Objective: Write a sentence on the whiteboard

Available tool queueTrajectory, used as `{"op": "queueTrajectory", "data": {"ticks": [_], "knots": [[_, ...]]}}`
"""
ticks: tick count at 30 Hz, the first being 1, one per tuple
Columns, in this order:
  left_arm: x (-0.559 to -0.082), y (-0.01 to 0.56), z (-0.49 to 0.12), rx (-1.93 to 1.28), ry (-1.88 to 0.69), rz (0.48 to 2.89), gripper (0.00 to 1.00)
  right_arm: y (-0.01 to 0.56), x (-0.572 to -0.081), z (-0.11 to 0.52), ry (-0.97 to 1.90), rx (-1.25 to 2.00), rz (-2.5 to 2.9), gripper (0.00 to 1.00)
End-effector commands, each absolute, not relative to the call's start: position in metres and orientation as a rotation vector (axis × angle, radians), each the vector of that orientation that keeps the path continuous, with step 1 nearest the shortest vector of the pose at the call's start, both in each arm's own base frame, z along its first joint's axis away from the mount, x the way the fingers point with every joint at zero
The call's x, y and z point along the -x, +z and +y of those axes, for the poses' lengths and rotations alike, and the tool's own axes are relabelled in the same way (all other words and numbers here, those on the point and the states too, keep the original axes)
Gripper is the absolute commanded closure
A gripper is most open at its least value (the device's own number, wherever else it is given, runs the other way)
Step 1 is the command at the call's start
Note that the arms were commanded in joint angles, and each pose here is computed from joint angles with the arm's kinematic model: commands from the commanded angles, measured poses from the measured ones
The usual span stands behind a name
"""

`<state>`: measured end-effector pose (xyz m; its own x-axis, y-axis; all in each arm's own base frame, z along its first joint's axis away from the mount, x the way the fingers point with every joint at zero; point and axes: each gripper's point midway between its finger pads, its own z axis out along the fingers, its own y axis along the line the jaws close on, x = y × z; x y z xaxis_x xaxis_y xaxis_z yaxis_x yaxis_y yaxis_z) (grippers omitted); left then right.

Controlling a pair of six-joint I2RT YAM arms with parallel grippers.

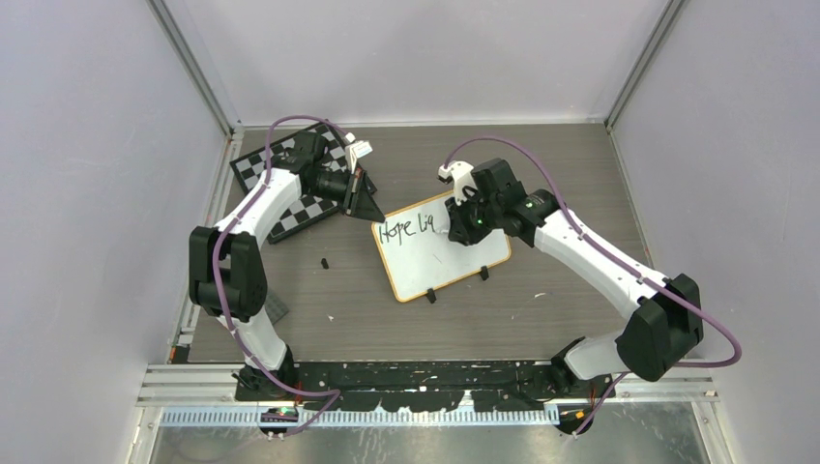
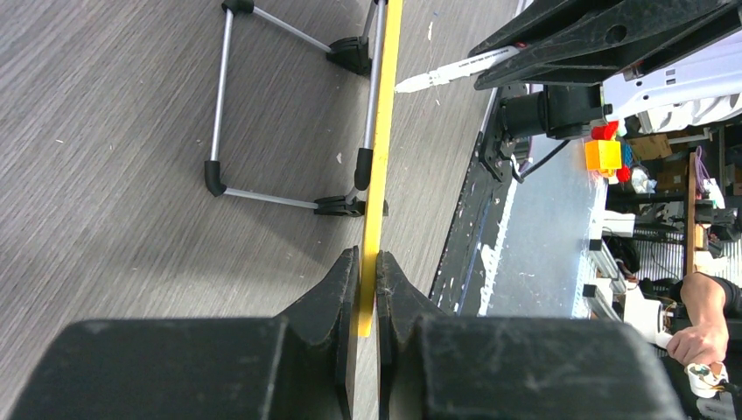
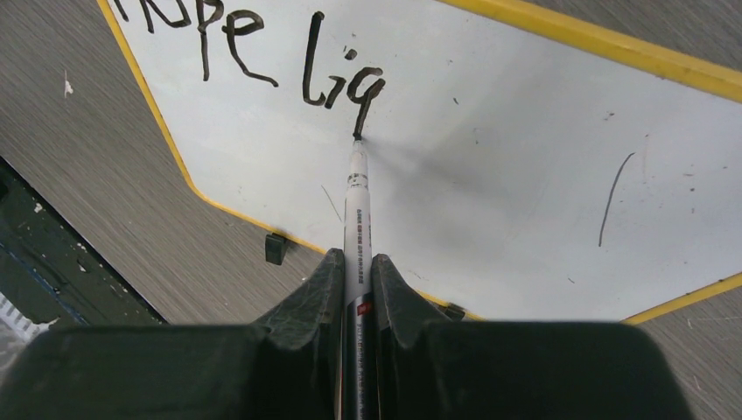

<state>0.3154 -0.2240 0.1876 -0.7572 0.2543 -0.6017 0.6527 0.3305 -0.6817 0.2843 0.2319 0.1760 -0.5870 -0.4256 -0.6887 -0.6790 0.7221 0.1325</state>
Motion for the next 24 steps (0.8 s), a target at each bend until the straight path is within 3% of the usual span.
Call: {"op": "queueTrajectory", "data": {"ticks": [1, 14, 24], "knots": [[-0.315, 0.173, -0.228, -0.827, -1.36, 2.264, 1.0, 0.182, -0.286, 0.234, 0.517, 0.815, 2.245, 1.0], [-0.315, 0.172, -0.227, -0.826, -1.362, 2.265, 1.0, 0.204, -0.286, 0.259, 0.609, 0.862, 2.188, 1.0], [-0.315, 0.174, -0.228, -0.826, -1.37, 2.262, 1.0, 0.229, -0.293, 0.239, 0.594, 0.807, 2.143, 1.0]]}}
